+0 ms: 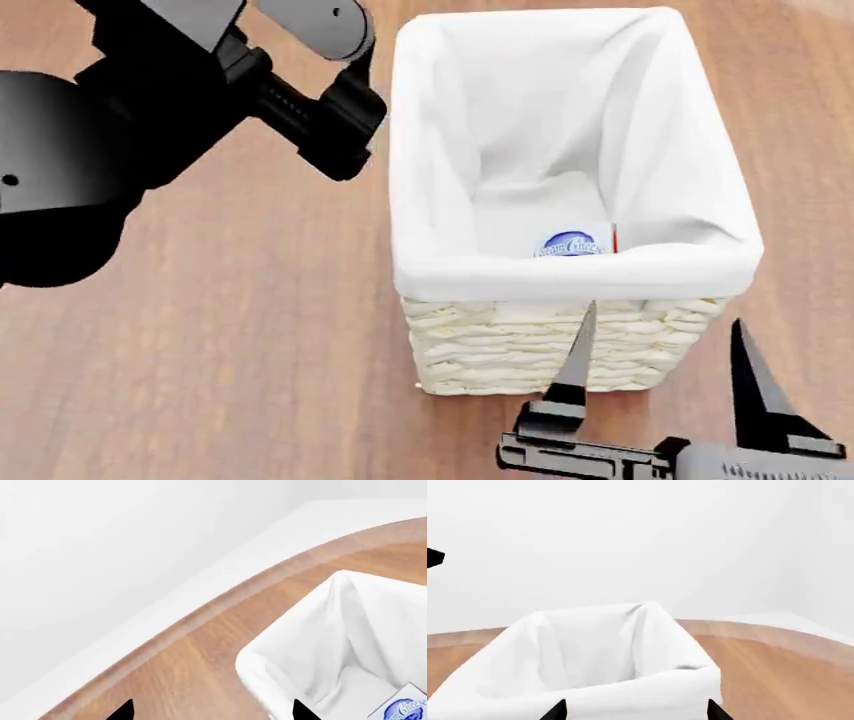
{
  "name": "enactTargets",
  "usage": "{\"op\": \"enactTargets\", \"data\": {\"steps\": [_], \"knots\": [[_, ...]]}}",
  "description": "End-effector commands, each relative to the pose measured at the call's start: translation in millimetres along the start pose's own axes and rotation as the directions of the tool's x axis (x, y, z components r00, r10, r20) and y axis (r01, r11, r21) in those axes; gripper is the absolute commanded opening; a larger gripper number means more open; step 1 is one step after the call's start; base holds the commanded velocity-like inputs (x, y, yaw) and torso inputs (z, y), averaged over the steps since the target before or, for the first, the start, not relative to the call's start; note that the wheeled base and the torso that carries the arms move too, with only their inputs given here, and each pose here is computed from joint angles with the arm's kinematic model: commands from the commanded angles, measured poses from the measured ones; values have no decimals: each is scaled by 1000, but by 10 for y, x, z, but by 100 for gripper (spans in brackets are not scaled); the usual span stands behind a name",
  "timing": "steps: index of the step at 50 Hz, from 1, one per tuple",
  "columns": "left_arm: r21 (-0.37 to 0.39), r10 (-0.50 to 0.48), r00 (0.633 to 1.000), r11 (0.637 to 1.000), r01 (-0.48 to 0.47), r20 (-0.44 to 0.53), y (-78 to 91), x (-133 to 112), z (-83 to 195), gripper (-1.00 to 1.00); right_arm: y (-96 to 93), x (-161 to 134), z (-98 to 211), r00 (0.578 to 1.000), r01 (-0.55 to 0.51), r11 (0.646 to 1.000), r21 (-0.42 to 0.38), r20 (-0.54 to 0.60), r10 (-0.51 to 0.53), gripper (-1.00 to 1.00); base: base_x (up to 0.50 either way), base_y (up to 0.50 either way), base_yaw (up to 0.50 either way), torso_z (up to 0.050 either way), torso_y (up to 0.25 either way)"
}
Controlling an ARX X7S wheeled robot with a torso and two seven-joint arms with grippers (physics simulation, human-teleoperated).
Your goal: Pick up the cream cheese box, and put it in the basket.
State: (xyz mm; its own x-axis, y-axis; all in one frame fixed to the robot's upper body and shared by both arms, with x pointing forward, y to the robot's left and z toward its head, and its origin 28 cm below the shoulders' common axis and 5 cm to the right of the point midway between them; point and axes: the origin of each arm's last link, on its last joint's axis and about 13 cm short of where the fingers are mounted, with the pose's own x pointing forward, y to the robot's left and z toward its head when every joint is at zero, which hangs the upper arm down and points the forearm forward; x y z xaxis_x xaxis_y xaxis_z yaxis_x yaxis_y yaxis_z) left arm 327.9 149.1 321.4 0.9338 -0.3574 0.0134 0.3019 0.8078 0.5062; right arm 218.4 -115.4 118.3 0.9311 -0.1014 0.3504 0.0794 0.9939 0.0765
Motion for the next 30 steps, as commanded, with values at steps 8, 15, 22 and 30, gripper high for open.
{"op": "enactTargets", "data": {"steps": [8,15,22,30], "knots": [[-290,203,970,944,-156,137,-100,-1041,-477,100,7,156,1503,909,72,995,71,406,-94,100,0,0,0,0,0],[-306,249,947,935,-181,201,-266,-1414,-525,100,-15,32,1730,874,57,993,104,475,-100,100,0,0,0,0,0],[-307,299,932,924,-228,207,-322,-1463,-547,100,-22,-14,1772,866,49,994,98,492,-91,100,0,0,0,0,0],[-312,307,926,921,-231,221,-362,-1514,-561,100,-22,-75,1787,860,34,994,101,505,-80,100,0,0,0,0,0]]}}
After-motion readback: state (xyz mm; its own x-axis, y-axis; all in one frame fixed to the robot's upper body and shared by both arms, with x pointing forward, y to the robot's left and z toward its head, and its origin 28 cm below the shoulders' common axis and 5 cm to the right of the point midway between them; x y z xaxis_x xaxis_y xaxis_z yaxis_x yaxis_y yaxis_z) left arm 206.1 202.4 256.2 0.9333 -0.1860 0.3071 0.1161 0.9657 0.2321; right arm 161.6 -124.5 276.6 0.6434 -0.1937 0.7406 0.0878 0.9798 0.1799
